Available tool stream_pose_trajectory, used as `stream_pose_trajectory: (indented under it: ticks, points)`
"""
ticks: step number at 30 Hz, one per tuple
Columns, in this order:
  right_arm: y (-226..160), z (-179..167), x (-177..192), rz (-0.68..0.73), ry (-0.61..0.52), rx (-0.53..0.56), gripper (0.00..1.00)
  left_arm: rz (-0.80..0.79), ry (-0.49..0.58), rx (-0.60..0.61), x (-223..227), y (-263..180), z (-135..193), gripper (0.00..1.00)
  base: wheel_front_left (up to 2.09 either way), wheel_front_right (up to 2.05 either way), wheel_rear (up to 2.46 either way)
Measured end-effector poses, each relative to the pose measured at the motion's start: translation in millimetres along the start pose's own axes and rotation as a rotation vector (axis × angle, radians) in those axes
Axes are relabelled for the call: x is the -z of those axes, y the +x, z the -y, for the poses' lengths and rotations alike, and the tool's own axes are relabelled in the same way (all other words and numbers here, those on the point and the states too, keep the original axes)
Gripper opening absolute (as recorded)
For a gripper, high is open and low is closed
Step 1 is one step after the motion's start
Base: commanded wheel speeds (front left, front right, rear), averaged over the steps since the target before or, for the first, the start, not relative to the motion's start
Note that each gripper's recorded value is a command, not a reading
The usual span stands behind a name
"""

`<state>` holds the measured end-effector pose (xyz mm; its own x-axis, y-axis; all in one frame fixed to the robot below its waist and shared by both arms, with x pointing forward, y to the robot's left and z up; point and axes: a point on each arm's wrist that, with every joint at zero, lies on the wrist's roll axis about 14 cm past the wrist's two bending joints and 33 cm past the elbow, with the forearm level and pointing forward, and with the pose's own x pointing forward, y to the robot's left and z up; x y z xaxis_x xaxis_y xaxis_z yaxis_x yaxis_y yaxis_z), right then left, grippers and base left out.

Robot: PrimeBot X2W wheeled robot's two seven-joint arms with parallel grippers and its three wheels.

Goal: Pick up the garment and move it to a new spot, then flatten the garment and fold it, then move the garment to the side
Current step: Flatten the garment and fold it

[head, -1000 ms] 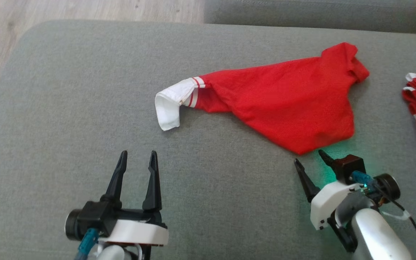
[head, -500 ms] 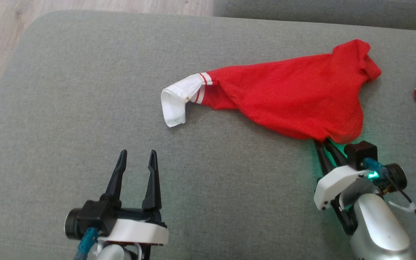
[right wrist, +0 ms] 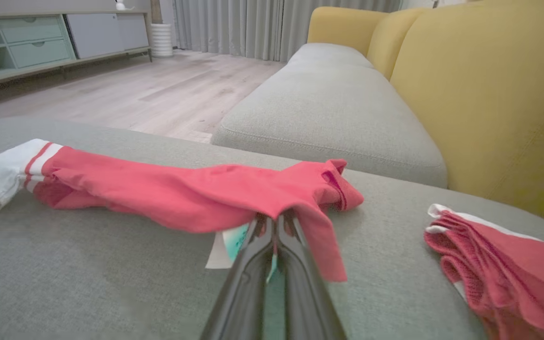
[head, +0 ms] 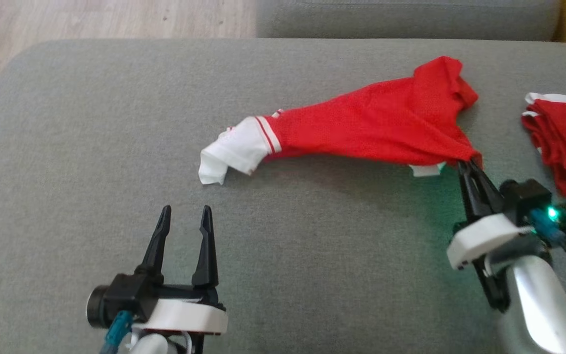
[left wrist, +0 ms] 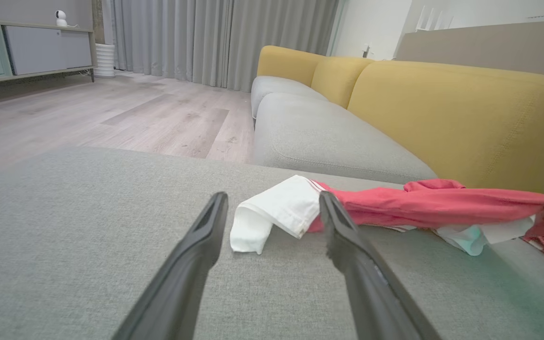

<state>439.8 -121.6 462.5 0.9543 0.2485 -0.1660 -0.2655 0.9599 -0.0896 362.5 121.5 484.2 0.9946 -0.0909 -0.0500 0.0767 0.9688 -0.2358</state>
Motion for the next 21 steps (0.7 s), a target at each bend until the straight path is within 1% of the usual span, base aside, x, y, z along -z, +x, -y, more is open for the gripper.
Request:
stream_pose_trajectory:
  ticks: [3,8,10,13,14,17,18,19,20,21]
  points:
    - [-21.8,16.5,-0.8,-0.034,-0.051,0.039,0.00,0.002,-0.009,0.014,-1.0,0.7,4.7,1.00,0.00,0.00,0.00]
    - [-63.6,60.1,-5.9,-0.115,-0.157,0.149,0.00,0.007,-0.009,0.030,-2.5,0.5,9.8,1.00,0.00,0.00,0.00]
    - [-75.6,67.9,-6.0,-0.146,-0.176,0.173,0.00,0.006,-0.008,0.031,-2.2,0.3,9.9,1.00,0.00,0.00,0.00]
    - [-86.2,63.2,9.2,-0.217,-0.173,0.163,0.00,0.003,-0.007,0.029,-1.5,-0.1,8.9,1.00,0.00,0.00,0.00]
    - [-86.2,63.2,9.2,-0.217,-0.173,0.163,0.00,0.003,-0.007,0.029,-1.5,-0.1,8.9,1.00,0.00,0.00,0.00]
    - [-89.9,45.3,32.8,-0.285,-0.141,0.120,0.00,0.002,-0.005,0.027,-1.0,-1.0,8.0,1.00,0.00,0.00,0.00]
    - [-89.6,38.3,40.1,-0.302,-0.127,0.106,0.34,0.001,-0.005,0.027,-0.8,-1.4,8.1,1.00,0.00,0.00,0.00]
    - [-89.8,30.9,48.7,-0.326,-0.125,0.087,0.75,-0.005,-0.004,0.027,-0.1,-1.9,7.9,1.00,0.00,0.00,0.00]
    - [-89.8,24.2,56.0,-0.339,-0.113,0.073,1.00,-0.007,-0.003,0.028,0.3,-2.5,8.1,1.00,0.00,0.00,0.00]
    - [-89.9,17.3,63.2,-0.347,-0.103,0.055,1.00,-0.008,-0.003,0.029,0.6,-3.2,8.4,1.00,0.00,0.00,0.00]
